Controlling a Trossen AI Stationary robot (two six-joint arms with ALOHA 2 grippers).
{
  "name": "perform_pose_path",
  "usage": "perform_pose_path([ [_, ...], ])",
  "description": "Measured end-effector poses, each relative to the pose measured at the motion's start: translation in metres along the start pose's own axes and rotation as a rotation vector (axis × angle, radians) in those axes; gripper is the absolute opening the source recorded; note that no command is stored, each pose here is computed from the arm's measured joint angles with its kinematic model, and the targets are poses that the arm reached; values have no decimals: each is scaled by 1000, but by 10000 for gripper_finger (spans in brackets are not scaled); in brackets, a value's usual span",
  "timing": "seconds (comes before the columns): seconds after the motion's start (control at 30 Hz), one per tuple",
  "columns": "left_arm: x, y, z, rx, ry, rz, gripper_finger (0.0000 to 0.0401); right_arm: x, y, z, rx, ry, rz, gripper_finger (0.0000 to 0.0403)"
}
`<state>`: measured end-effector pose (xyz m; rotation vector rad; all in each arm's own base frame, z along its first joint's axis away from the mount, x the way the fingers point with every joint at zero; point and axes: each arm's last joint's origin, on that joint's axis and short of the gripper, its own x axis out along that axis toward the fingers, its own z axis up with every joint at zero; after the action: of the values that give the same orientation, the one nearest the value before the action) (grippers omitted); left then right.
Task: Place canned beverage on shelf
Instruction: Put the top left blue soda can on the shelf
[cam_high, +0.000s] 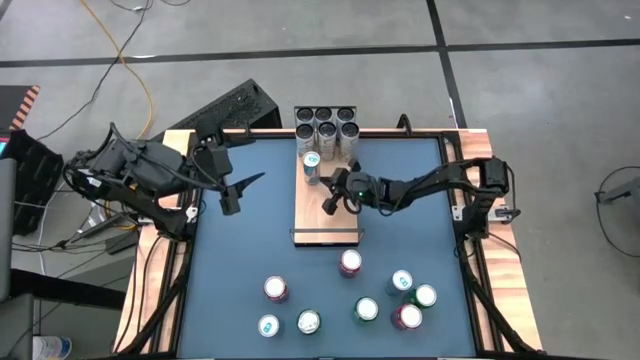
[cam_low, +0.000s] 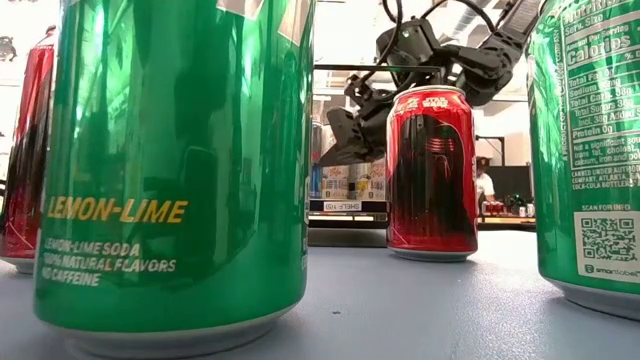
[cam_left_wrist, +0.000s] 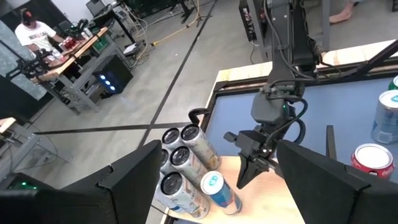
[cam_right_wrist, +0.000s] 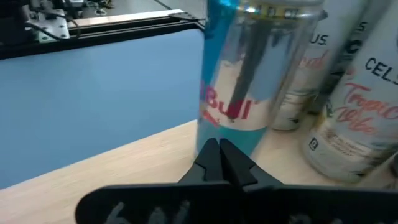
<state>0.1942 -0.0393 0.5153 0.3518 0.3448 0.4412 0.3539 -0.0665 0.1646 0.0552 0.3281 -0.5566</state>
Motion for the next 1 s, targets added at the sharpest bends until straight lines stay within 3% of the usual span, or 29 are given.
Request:
perform_pose_path([
  [1.0, 0, 0, 0, -3, 4, 0, 305, 8, -23, 11, 6, -80, -14, 0],
])
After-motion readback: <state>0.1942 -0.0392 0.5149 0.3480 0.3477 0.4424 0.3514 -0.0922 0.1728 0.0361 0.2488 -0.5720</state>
